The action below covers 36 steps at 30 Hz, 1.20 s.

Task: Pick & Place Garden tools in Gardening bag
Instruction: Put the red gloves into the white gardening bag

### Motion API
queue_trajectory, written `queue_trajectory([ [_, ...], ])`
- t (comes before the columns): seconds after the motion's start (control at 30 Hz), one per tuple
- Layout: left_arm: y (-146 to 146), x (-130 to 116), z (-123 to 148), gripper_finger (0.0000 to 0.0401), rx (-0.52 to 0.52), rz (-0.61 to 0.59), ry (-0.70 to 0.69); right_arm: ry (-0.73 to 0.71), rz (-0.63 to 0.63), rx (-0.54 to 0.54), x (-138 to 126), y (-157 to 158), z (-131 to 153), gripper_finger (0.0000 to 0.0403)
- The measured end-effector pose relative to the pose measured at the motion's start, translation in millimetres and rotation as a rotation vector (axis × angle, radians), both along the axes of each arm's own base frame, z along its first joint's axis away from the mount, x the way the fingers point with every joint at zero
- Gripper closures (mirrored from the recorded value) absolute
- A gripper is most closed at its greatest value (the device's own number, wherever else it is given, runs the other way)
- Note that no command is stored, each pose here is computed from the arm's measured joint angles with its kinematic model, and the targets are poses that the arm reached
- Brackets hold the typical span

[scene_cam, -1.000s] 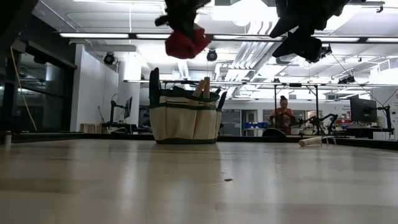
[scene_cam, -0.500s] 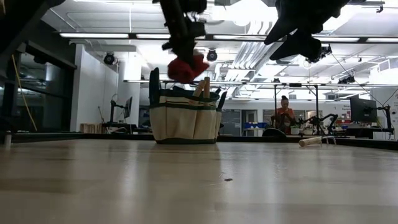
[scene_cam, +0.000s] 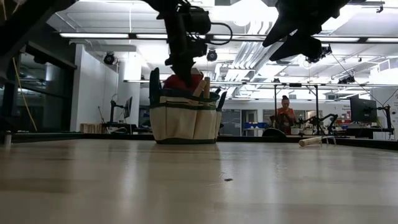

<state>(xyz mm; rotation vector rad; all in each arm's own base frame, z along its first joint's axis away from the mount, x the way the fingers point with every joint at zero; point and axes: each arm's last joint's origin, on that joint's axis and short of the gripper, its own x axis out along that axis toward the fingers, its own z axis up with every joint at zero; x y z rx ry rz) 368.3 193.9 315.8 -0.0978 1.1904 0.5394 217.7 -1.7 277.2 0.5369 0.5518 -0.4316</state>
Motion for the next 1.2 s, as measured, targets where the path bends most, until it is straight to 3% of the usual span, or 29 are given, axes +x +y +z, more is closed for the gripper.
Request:
queue_trajectory([
  [0.37, -2.5, -1.7, -29.9, 0.0376, -0.077, -0.040, 0.065, 0.001, 0.001, -0.003, 0.0, -0.1, 0.0, 0.0182],
  [0.5, -2.2, -1.5, -33.2, 0.0357, -0.079, -0.040, 0.065, 0.001, 0.001, -0.004, 0.0, -0.1, 0.0, 0.0182],
  [0.87, -1.4, 0.6, -27.9, 0.0269, -0.065, -0.042, 0.037, 0.001, 0.003, -0.002, 0.0, -0.1, 0.0, 0.0182],
  [1.2, -3.4, -3.3, -14.2, 0.0132, -0.073, -0.048, 0.057, 0.000, 0.000, 0.003, 0.0, 0.0, 0.0, 0.0182],
])
